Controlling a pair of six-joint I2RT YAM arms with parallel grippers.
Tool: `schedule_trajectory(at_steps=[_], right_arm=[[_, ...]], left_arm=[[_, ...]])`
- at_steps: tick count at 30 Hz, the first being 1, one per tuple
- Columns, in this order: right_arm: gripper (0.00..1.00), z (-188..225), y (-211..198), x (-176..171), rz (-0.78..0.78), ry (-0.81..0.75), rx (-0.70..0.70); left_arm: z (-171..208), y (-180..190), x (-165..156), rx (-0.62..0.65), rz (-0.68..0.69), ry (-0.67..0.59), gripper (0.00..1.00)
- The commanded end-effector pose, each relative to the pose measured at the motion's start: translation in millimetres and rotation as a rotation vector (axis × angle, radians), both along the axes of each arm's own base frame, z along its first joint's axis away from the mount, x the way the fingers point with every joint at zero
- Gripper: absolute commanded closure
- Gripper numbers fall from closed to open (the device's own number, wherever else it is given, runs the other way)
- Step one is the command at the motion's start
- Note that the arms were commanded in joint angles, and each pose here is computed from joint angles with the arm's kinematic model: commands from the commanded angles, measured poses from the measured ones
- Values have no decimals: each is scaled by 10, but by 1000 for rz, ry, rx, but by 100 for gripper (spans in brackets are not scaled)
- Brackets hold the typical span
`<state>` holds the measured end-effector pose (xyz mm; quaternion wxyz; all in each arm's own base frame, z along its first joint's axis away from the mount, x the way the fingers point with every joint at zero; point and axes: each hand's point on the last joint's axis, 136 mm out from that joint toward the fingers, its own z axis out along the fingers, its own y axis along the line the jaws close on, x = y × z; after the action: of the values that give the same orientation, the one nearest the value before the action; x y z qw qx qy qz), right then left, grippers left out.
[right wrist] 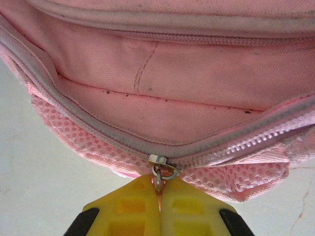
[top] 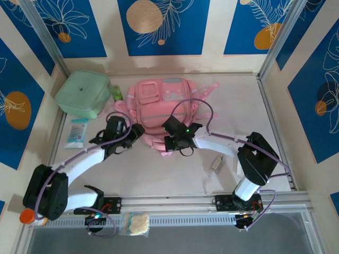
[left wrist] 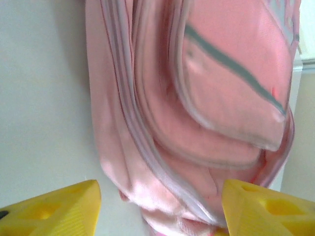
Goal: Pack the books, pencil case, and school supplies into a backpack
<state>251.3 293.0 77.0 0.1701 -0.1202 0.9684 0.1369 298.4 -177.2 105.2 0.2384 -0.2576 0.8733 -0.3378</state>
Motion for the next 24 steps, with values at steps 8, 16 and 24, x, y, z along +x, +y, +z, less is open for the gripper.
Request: schedule_trajectory(at_steps=[8,16,24], right_arm=[[100,19,125,-73,38,10,15],[100,40,0,-35,37,-22,-72],[100,-61,-724,-26,-66,-20,-282]], left_arm=[[-76,-468,102,-96,240,49,33],[-396,-453,234,2,300,99,79],[-330,207,25,236,197,67,100]])
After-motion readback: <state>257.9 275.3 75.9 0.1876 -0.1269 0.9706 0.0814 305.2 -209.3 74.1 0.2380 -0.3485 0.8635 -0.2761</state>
